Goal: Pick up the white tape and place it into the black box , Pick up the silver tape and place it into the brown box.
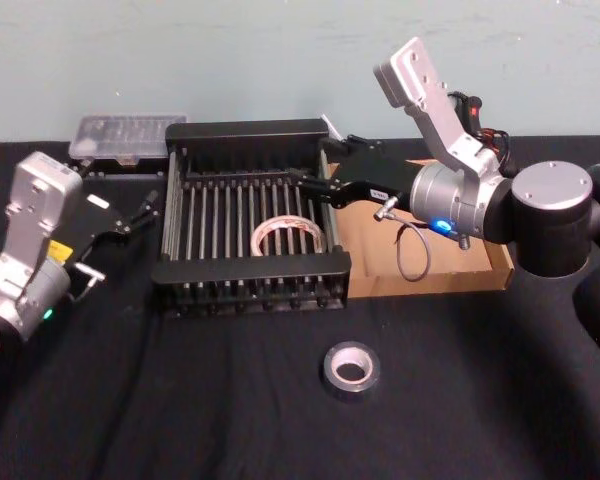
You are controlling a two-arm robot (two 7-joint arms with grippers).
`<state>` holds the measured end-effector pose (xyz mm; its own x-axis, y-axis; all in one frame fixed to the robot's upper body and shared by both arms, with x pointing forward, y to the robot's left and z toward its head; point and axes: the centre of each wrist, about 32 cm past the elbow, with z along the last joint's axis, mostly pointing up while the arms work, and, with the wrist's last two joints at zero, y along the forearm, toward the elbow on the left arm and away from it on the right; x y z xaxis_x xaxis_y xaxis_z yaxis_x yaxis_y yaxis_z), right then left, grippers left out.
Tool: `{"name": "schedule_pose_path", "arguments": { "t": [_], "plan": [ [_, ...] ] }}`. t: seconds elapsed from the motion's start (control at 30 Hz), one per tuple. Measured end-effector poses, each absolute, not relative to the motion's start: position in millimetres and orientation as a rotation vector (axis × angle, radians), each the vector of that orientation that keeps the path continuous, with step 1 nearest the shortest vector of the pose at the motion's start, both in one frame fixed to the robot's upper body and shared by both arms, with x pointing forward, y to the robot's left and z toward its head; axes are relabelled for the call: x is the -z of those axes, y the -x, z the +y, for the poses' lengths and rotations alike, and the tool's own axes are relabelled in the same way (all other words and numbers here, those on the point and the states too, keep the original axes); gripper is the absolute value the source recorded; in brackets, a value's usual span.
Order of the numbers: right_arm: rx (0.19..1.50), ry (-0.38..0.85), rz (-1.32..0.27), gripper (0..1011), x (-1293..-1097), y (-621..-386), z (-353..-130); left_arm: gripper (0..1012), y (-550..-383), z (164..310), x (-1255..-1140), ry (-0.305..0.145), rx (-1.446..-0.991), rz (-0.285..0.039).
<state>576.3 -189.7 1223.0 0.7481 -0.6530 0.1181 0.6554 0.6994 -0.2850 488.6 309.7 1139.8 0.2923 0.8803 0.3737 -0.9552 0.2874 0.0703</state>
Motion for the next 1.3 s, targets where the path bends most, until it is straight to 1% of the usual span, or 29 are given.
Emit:
{"name": "schedule_pose_path", "arguments": {
  "t": [0.07, 0.27, 0.3, 0.37, 0.53, 0.77, 0.97, 1.0, 1.3],
  "plan": [
    [0.729, 0.321, -0.008, 787, -1223.0, -576.3, -189.7, 1001, -488.6, 309.7, -1139.8, -0.304, -1.248, -0.285],
    [0.729, 0.321, -0.008, 927, -1223.0, -576.3, -189.7, 1001, -488.6, 309.7, -1139.8, -0.304, -1.248, -0.285],
    [0.729, 0.321, -0.008, 971, -1223.0, -576.3, -189.7, 1001, -488.6, 309.7, -1139.8, -0.304, -1.248, -0.285],
    [0.729, 0.320, -0.008, 998, -1223.0, -576.3, -189.7, 1001, -488.6, 309.7, -1139.8, -0.305, -1.248, -0.285],
    [0.732, 0.322, -0.007, 1002, -1224.2, -575.9, -190.4, 1001, -488.6, 309.7, -1139.8, -0.304, -1.248, -0.285],
    [0.756, 0.319, 0.003, 1002, -1232.4, -569.4, -201.4, 1001, -488.6, 309.7, -1139.8, -0.305, -1.248, -0.285],
    [0.778, 0.305, 0.007, 1002, -1240.5, -554.2, -223.4, 1001, -488.6, 309.7, -1139.8, -0.304, -1.248, -0.285],
    [0.783, 0.303, 0.010, 1002, -1241.8, -549.1, -230.5, 1001, -488.6, 309.7, -1139.8, -0.304, -1.248, -0.285],
    [0.783, 0.331, 0.034, 1002, -1241.2, -517.3, -264.6, 1001, -488.6, 309.7, -1139.8, -0.304, -1.248, -0.285]
  ]
}}
